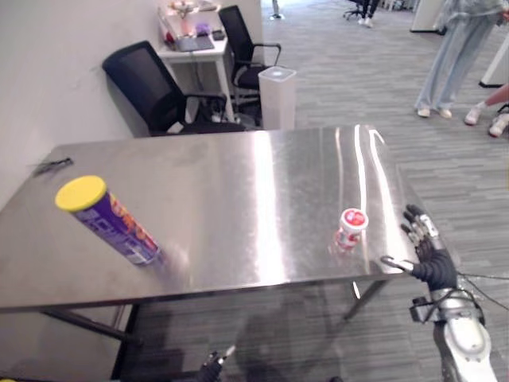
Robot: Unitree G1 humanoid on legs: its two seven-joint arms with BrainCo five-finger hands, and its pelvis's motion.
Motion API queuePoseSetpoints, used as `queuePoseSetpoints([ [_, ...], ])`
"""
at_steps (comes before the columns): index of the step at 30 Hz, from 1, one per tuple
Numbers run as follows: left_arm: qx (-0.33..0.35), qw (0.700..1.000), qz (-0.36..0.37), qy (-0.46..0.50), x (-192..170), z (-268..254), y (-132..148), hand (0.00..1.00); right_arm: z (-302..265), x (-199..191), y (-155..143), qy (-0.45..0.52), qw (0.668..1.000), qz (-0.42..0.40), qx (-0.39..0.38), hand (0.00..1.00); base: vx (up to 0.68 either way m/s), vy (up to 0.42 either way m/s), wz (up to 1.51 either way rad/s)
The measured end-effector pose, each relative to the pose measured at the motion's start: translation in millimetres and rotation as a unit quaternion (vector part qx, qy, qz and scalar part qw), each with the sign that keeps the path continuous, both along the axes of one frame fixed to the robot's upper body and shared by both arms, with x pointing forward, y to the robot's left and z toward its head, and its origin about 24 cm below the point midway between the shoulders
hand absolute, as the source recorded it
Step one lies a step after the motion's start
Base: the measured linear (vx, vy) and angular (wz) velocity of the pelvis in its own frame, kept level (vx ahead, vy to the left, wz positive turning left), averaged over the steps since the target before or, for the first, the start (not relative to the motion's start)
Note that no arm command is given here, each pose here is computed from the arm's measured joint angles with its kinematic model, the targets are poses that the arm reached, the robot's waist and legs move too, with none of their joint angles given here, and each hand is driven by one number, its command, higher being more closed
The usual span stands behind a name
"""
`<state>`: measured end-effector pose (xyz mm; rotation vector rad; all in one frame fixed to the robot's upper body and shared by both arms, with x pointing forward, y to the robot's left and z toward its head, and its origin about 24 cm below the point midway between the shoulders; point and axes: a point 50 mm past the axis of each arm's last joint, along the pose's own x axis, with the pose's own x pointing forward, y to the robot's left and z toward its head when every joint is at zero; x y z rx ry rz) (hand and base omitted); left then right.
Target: Put the gum and the chips on the shelf.
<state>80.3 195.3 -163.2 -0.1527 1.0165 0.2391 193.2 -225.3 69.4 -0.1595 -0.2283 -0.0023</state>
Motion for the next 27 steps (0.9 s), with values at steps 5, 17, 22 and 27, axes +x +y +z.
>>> queuePoseSetpoints([
  [5,0.0,1.0,-0.001,0.0,1.1,0.1,-0.4,0.0,-12.8,5.6,-0.7,0.026,1.0,-0.011,0.005,0.0,-0.01,-0.016,0.11],
  [17,0.003,1.0,-0.009,0.003,2.6,0.0,-0.9,0.0,-27.5,25.5,5.8,0.048,0.998,-0.026,0.017,0.0,0.0,-0.004,0.02],
  [22,0.005,1.0,-0.013,0.003,3.8,0.2,-1.2,0.0,-32.4,34.4,5.7,0.06,0.997,-0.036,0.022,0.0,0.0,0.0,0.0],
  [27,0.009,1.0,-0.013,0.003,4.6,0.5,-0.6,0.0,-32.9,43.3,5.8,0.062,0.997,-0.043,0.025,0.0,0.0,0.0,0.0],
])
